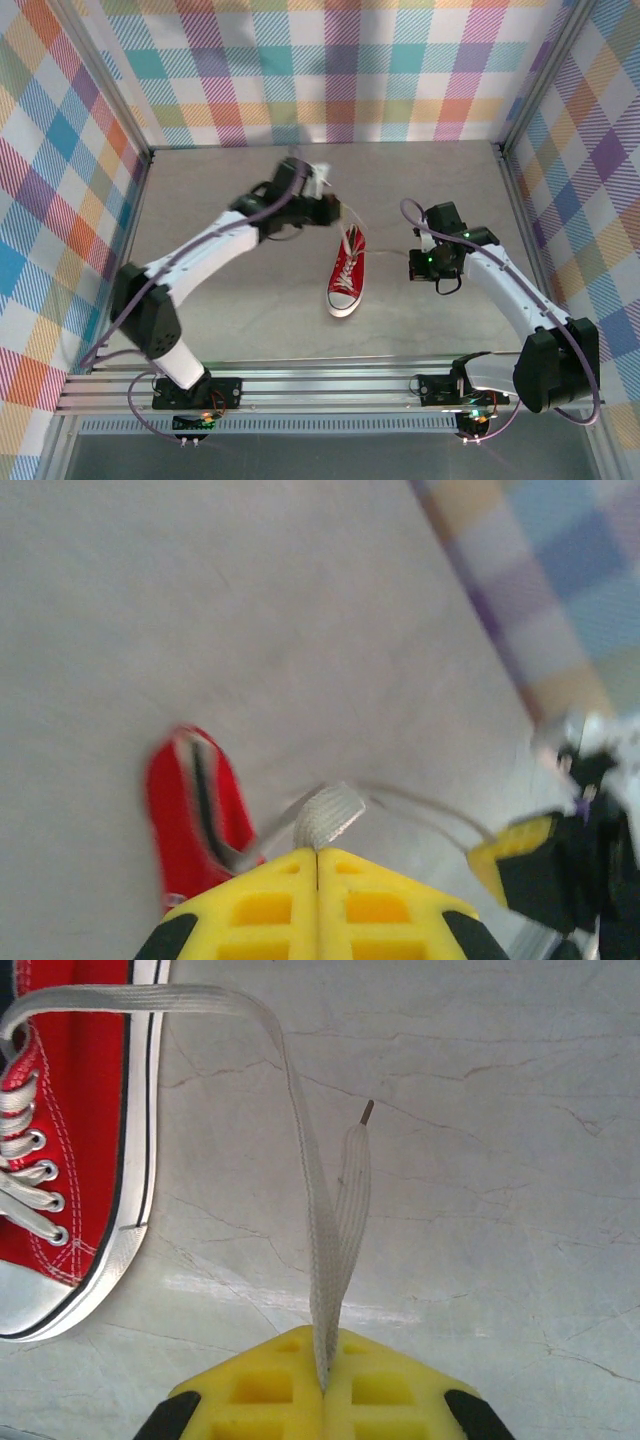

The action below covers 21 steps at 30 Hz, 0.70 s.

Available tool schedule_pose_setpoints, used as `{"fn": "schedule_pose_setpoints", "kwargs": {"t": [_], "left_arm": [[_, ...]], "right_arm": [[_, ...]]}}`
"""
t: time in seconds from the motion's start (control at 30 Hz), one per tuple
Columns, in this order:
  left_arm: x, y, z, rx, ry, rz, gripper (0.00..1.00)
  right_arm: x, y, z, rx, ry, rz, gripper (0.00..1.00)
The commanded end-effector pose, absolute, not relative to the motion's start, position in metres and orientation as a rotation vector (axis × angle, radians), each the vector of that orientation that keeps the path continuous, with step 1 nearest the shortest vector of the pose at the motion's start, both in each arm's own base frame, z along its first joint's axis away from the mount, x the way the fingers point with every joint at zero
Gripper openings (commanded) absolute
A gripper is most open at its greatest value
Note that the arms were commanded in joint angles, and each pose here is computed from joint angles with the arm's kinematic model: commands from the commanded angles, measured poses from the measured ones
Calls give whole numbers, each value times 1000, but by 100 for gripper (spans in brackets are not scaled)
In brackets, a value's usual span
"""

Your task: Tie the shoes

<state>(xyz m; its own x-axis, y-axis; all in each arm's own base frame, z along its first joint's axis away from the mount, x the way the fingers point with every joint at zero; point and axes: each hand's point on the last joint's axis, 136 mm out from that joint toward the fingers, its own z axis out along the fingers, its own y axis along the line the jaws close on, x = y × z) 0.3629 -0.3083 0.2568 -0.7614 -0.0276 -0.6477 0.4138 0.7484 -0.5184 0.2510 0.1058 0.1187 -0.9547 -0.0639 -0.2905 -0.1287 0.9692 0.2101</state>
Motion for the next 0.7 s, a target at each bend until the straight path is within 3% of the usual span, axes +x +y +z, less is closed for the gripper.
{"fn": "schedule_pose_setpoints", "kwargs": {"t": [0.0, 0.33, 0.67], "left_arm": [[350, -279, 232, 201, 2414, -888, 0], [290, -268, 200, 80, 2517, -894, 0], [239, -374, 194, 125, 2479, -1176, 0]], "right_arm": [[247, 117, 135, -214, 2821, 356, 0], [239, 137, 149, -311, 2817, 392, 0], [235, 154, 166, -302, 2803, 536, 0]]}}
